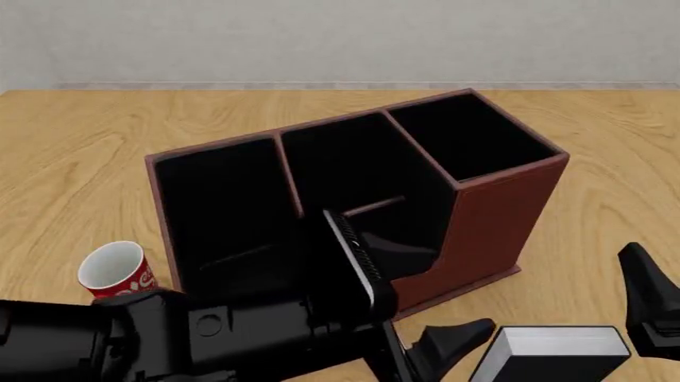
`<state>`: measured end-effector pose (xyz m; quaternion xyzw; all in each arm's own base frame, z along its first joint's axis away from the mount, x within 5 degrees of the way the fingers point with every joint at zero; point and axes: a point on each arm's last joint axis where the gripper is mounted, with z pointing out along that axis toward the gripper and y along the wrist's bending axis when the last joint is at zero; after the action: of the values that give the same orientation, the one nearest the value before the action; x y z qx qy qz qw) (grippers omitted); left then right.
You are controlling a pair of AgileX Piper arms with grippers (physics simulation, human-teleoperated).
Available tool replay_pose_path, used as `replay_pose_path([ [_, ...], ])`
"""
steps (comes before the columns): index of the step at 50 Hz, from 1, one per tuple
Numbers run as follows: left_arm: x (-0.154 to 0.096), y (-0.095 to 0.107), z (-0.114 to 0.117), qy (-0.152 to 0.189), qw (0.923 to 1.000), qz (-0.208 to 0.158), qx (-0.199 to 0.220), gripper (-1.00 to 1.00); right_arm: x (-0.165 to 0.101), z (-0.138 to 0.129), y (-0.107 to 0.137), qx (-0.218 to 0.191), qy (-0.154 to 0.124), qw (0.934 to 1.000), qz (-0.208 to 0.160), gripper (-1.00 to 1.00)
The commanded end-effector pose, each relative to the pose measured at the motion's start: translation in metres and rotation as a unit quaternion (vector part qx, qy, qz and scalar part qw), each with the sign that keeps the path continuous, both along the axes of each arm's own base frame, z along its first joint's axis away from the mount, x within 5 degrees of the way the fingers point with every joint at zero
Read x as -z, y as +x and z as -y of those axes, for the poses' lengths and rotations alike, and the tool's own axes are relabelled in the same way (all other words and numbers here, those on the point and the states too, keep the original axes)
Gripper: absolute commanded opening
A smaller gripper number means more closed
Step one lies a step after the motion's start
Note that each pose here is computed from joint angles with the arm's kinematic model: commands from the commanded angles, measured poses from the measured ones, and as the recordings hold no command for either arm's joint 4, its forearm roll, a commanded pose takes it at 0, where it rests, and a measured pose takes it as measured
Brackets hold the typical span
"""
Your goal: Pick up the book and place it in the right compartment of the caddy.
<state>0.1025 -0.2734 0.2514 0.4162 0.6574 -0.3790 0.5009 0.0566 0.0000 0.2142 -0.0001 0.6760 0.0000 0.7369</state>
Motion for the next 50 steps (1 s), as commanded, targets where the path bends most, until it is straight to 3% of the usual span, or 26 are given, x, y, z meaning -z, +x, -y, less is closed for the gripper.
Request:
replay_pose_path([
  [1, 0.002, -0.001, 0.013, 0.003, 0.9999, -0.01, 0.007, 1.0, 0.0, 0.0, 0.0, 0.0, 0.0, 1.0, 0.0, 1.0],
  [50, 0.047, 0.001, 0.061, 0.036, 0.9975, -0.058, 0.017, 1.0, 0.0, 0.0, 0.0, 0.0, 0.0, 1.0, 0.0, 1.0],
])
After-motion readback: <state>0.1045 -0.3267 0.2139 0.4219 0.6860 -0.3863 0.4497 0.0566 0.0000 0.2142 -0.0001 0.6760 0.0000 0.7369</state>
